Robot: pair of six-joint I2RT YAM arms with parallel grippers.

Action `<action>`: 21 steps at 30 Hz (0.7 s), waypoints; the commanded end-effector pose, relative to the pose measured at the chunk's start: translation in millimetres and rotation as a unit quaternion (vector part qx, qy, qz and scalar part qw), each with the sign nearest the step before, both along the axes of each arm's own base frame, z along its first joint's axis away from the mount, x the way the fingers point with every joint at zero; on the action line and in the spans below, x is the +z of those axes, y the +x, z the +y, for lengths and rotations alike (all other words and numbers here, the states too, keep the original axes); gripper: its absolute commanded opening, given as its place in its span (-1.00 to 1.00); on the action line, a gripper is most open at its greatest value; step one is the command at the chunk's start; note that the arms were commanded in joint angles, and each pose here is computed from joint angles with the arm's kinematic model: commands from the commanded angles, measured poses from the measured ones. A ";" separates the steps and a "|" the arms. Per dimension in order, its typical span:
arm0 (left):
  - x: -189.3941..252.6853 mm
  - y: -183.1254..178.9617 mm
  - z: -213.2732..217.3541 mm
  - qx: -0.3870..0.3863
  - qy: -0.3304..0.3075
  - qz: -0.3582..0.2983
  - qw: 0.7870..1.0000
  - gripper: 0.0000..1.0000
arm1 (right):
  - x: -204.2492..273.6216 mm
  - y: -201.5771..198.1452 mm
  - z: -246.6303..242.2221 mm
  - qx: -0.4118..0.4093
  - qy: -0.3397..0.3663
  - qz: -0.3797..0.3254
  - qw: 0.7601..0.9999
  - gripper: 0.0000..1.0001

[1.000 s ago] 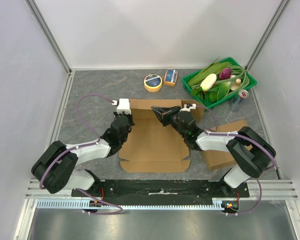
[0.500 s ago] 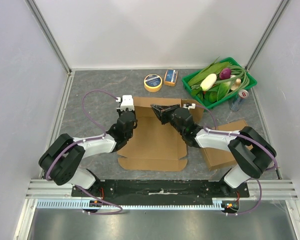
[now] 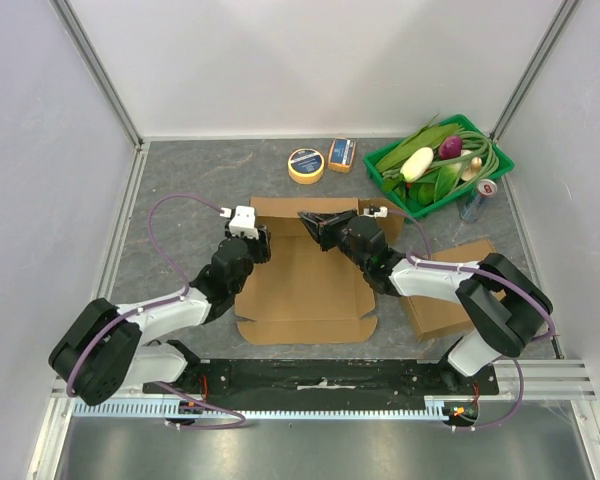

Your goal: Fold the paper box

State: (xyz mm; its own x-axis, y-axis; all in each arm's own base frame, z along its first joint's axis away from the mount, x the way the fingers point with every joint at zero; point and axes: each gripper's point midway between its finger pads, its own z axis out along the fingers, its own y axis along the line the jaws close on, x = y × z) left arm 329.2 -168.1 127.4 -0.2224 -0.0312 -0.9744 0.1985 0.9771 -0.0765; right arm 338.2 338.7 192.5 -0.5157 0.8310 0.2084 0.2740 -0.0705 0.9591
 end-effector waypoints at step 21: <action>-14.7 13.5 22.6 0.069 0.000 -0.032 0.997 -0.96 | -10.2 -49.1 -27.2 0.198 -0.252 -0.154 0.935 0.77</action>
State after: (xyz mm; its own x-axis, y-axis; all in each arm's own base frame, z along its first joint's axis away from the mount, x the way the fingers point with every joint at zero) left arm 344.6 -144.6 97.4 -0.2185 -0.0202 -0.9756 0.0453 0.9985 -0.0308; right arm 319.9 334.1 168.0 -0.6483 0.7606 0.0353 0.2245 0.1467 0.9634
